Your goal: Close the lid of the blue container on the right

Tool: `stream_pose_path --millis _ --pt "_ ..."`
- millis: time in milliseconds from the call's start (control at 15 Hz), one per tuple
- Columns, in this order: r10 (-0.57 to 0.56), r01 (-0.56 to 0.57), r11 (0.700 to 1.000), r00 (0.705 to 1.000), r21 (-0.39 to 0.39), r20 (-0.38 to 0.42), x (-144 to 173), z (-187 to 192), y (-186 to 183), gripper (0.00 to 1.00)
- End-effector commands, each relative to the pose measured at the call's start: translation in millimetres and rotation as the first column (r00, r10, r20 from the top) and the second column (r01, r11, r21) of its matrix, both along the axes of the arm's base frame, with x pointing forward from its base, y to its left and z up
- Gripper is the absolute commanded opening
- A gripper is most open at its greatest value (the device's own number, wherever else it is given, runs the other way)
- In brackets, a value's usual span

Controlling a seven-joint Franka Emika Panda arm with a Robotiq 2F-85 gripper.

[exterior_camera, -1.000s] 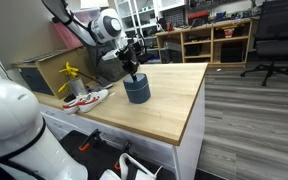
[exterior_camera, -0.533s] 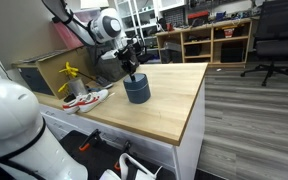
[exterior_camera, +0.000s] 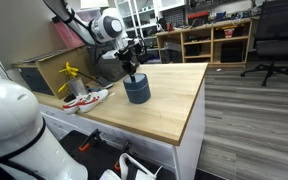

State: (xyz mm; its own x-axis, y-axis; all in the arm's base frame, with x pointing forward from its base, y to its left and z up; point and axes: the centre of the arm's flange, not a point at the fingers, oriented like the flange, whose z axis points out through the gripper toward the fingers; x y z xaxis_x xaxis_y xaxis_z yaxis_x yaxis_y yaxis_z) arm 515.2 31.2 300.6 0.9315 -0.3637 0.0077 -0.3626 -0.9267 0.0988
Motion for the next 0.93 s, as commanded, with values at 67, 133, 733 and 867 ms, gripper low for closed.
stream_pose_path --millis 67,133,733,867 --pt "-0.025 0.026 0.999 1.000 0.026 -0.015 -16.2 -22.8 -8.3 0.00" --pt "-0.027 0.027 0.999 1.000 0.027 -0.011 -16.6 -23.3 -8.4 0.00" --pt "-0.022 0.018 0.996 0.999 0.083 0.050 -8.5 43.7 -4.4 0.00" --pt "-0.018 0.012 0.996 0.998 0.093 0.063 -9.7 55.0 -3.1 0.00"
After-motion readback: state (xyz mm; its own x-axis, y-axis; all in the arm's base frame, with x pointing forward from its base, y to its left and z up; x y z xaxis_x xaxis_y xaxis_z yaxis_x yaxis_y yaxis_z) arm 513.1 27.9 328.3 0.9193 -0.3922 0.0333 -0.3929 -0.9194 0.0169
